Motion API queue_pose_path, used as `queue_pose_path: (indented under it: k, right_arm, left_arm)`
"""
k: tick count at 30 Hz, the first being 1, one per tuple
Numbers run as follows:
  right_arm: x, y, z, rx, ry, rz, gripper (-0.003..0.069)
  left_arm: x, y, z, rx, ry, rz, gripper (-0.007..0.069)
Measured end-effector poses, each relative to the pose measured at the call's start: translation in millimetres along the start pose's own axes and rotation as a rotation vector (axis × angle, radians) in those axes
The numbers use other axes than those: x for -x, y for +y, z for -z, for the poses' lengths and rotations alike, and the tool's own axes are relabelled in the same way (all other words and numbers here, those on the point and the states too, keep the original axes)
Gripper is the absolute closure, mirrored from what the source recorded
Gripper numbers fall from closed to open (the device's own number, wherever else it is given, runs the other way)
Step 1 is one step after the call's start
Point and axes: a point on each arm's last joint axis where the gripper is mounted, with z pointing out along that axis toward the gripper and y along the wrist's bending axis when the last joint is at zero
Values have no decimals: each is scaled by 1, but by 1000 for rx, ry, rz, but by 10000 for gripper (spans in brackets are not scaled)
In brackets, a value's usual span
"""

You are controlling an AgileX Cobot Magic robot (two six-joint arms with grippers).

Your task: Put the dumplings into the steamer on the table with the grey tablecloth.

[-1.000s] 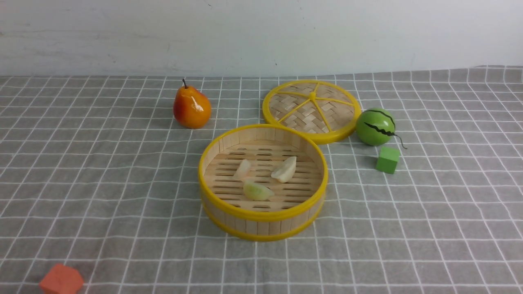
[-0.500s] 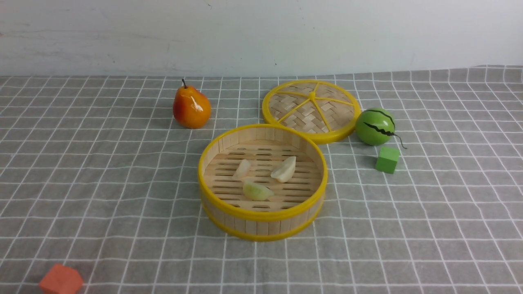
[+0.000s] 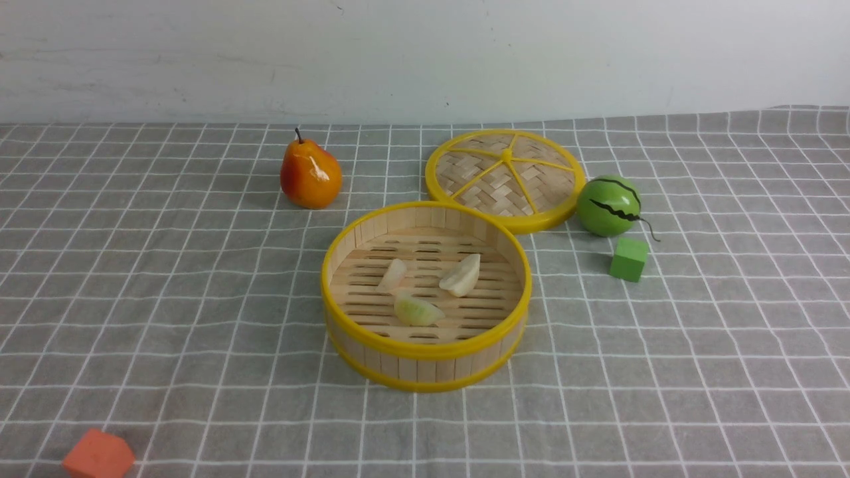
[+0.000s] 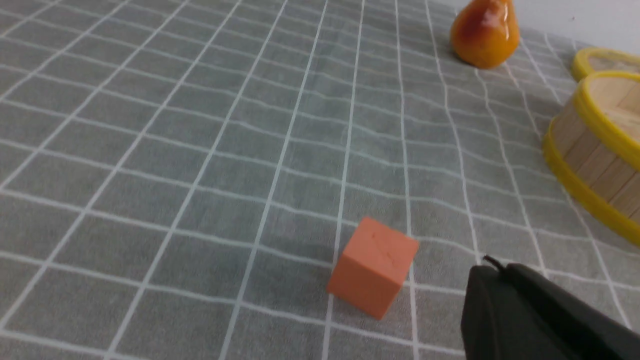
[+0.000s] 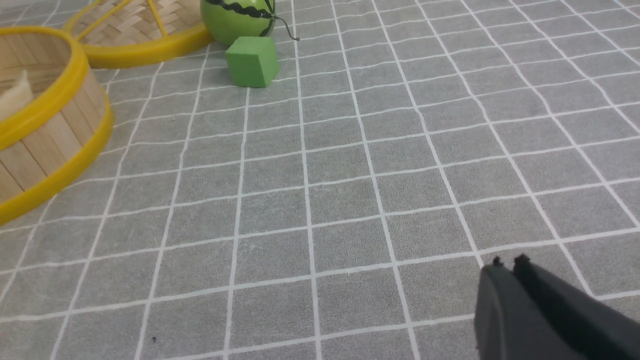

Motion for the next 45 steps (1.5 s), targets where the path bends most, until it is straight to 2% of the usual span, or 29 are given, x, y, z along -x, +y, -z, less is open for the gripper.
queue_pose_path:
  k: [8,45]
  right_arm:
    - [0,0,0,0,0,0,618]
    - [0,0,0,0,1,0,564]
  left_arm:
    - [-1,1,0,5,13,-56,639]
    - [-2,1,0,5,14,-58,639]
